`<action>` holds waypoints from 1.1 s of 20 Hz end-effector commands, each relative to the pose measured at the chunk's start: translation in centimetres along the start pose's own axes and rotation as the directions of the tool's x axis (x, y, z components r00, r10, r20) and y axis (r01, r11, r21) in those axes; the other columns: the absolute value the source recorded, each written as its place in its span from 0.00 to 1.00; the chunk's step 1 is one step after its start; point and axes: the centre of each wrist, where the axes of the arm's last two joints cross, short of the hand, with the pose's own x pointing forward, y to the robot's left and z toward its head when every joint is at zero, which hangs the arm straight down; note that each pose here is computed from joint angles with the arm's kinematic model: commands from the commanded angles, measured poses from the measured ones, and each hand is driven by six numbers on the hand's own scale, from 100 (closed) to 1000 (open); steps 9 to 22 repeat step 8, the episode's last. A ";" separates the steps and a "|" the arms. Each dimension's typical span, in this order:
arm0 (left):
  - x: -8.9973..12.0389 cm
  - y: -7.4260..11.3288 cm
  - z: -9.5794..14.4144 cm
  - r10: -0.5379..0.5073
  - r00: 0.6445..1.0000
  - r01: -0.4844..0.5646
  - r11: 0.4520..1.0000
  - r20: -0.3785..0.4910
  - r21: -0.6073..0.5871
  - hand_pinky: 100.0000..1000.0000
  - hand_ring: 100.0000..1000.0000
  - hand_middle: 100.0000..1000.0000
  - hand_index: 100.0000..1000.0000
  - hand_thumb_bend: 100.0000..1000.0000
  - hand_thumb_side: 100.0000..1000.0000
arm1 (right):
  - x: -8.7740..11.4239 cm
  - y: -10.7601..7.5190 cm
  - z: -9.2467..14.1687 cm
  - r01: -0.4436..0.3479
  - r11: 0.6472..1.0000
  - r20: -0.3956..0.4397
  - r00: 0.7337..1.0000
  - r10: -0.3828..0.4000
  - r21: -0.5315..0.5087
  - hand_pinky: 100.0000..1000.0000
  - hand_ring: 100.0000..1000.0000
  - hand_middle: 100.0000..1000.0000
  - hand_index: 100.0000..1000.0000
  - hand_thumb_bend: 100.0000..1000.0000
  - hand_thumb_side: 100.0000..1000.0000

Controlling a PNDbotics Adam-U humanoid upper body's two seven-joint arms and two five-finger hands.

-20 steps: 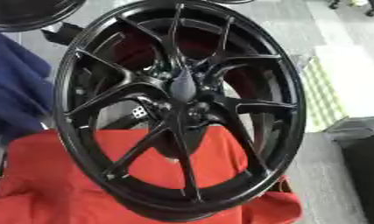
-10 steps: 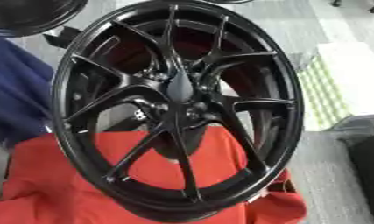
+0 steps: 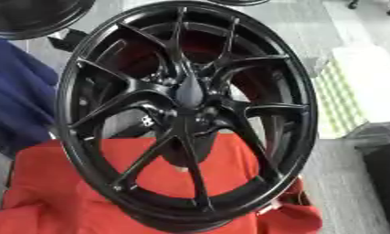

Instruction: Pull the pin out of the wheel hub.

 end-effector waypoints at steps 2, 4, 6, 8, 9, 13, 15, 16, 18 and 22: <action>1.3 0.2 -0.7 -0.002 0.999 0.002 1.000 0.044 -0.012 0.73 0.72 0.78 0.84 0.53 0.67 | 5.0 0.1 0.5 0.096 0.995 0.147 0.985 -0.093 -0.015 0.77 0.69 0.65 0.74 0.00 0.48; 1.5 0.0 -0.8 0.004 0.999 -0.004 1.000 0.050 -0.017 0.73 0.72 0.78 0.84 0.53 0.67 | 6.8 0.6 0.8 0.162 0.987 0.196 0.967 -0.161 0.007 0.76 0.68 0.64 0.73 0.00 0.51; 1.7 -0.1 -0.8 0.010 0.998 -0.009 1.000 0.054 -0.023 0.73 0.72 0.78 0.84 0.53 0.67 | 8.0 1.1 1.1 0.231 0.973 0.221 0.947 -0.231 0.026 0.75 0.67 0.63 0.73 0.00 0.50; 1.8 -0.3 -0.8 0.014 0.998 -0.012 0.999 0.057 -0.030 0.73 0.72 0.78 0.84 0.53 0.67 | 8.9 1.4 1.2 0.288 0.957 0.231 0.929 -0.291 0.045 0.75 0.66 0.61 0.72 0.00 0.50; 1.8 -0.3 -0.8 0.014 0.998 -0.012 0.999 0.057 -0.030 0.73 0.72 0.78 0.84 0.53 0.67 | 8.9 1.4 1.2 0.288 0.957 0.231 0.929 -0.291 0.045 0.75 0.66 0.61 0.72 0.00 0.50; 1.8 -0.3 -0.8 0.014 0.998 -0.012 0.999 0.057 -0.030 0.73 0.72 0.78 0.84 0.53 0.67 | 8.9 1.4 1.2 0.288 0.957 0.231 0.929 -0.291 0.045 0.75 0.66 0.61 0.72 0.00 0.50; 1.8 -0.3 -0.8 0.014 0.998 -0.012 0.999 0.057 -0.030 0.73 0.72 0.78 0.84 0.53 0.67 | 8.9 1.4 1.2 0.288 0.957 0.231 0.929 -0.291 0.045 0.75 0.66 0.61 0.72 0.00 0.50; 1.8 -0.3 -0.8 0.014 0.998 -0.012 0.999 0.057 -0.030 0.73 0.72 0.78 0.84 0.53 0.67 | 8.9 1.4 1.2 0.288 0.957 0.231 0.929 -0.291 0.045 0.75 0.66 0.61 0.72 0.00 0.50; 1.8 -0.3 -0.8 0.014 0.998 -0.012 0.999 0.057 -0.030 0.73 0.72 0.78 0.84 0.53 0.67 | 8.9 1.4 1.2 0.288 0.957 0.231 0.929 -0.291 0.045 0.75 0.66 0.61 0.72 0.00 0.50; 1.8 -0.3 -0.8 0.014 0.998 -0.012 0.999 0.057 -0.030 0.73 0.72 0.78 0.84 0.53 0.67 | 8.9 1.4 1.2 0.288 0.957 0.231 0.929 -0.291 0.045 0.75 0.66 0.61 0.72 0.00 0.50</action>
